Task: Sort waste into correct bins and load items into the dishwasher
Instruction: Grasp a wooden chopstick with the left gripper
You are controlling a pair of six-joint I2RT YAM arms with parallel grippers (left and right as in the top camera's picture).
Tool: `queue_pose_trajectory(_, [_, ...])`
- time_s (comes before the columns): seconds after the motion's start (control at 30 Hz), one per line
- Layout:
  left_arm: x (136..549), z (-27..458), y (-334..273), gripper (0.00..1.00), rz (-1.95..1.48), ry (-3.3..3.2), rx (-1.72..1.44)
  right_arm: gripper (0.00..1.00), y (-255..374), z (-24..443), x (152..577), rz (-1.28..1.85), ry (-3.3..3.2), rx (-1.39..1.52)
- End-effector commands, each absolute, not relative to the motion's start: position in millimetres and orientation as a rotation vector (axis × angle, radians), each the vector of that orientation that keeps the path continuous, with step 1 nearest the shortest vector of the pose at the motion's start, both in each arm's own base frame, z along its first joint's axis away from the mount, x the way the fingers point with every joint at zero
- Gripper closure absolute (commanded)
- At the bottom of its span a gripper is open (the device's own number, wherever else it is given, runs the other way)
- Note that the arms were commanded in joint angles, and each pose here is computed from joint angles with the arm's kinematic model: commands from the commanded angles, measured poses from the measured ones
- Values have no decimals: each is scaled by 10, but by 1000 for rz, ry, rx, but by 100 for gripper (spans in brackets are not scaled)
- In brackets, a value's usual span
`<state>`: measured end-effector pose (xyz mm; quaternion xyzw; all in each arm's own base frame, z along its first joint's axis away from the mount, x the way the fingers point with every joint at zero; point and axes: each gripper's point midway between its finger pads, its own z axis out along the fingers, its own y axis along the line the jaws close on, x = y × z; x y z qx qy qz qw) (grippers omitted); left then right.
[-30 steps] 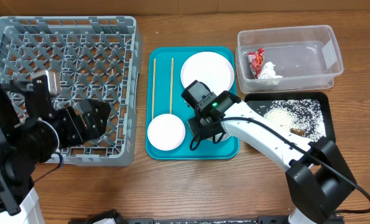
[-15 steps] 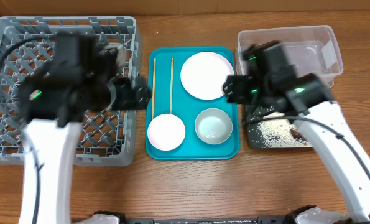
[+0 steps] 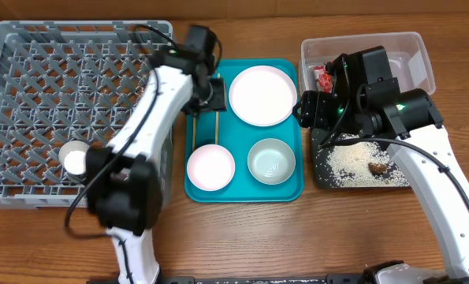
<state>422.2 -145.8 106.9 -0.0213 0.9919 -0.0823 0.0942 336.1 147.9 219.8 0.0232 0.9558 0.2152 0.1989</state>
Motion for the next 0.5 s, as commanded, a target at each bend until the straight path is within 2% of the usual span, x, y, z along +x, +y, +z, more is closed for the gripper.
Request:
queue_pose_trajectory(0.0, [4378, 688, -1484, 47, -194, 2967, -99, 25, 1505, 2279, 3370, 623, 2653, 56])
queue_pose_trajectory(0.23, [4483, 82, -1538, 58, -170, 3016, -96, 25, 1508, 2284, 3377, 624, 2649, 55])
queue_pose_trajectory(0.33, [4458, -70, -1512, 73, -138, 3043, -98, 25, 1505, 2274, 3369, 623, 2653, 56])
queue_pose_trajectory(0.43, [4457, -79, -1510, 94, -136, 3045, -98, 25, 1504, 2270, 3368, 622, 2654, 56])
queue_pose_trajectory(0.47, [4454, -42, -1509, 96, -135, 3046, -98, 25, 1505, 2271, 3368, 623, 2654, 55])
